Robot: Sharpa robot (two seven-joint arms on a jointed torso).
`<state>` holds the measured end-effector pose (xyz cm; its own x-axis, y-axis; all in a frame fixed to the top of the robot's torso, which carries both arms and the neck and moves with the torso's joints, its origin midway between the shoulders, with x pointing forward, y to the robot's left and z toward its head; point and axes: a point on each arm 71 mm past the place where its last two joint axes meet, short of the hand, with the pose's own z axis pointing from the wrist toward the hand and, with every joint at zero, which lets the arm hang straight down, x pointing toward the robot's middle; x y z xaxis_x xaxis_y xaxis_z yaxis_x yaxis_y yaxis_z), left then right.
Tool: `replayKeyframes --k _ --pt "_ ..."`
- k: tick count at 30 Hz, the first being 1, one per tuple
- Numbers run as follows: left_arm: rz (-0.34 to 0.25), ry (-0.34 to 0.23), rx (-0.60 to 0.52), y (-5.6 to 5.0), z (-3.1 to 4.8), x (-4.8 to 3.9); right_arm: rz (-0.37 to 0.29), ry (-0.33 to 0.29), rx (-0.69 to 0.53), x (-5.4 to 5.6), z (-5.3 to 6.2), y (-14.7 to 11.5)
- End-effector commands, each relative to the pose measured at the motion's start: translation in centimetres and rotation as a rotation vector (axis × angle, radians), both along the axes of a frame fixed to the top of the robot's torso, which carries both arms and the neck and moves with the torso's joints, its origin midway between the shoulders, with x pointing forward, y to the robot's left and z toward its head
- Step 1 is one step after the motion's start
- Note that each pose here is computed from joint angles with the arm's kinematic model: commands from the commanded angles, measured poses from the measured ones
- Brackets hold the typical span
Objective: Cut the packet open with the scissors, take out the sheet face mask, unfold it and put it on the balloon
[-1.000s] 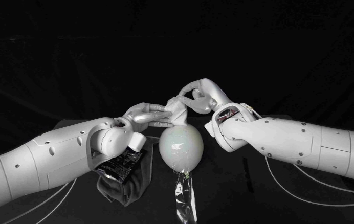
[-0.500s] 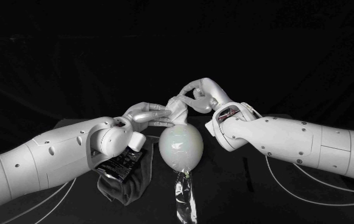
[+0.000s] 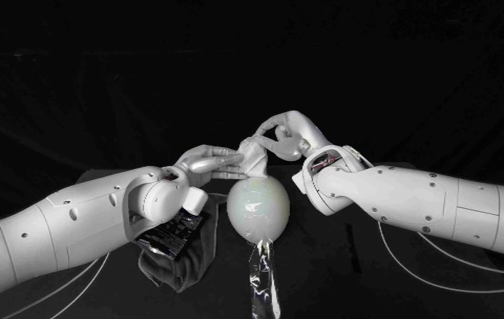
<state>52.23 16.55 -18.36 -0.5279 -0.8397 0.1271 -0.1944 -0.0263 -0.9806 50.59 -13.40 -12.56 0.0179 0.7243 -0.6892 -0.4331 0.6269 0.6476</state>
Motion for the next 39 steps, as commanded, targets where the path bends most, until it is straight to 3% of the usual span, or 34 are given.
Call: replayKeyframes --k 1,39 --pt "-0.020 -0.004 -0.028 -0.23 0.11 -0.11 0.001 -0.004 -0.002 0.04 0.05 0.00" --pt "-0.044 0.023 -0.104 -0.26 0.23 -0.22 -0.021 0.000 -0.017 0.55 -0.09 -0.53"
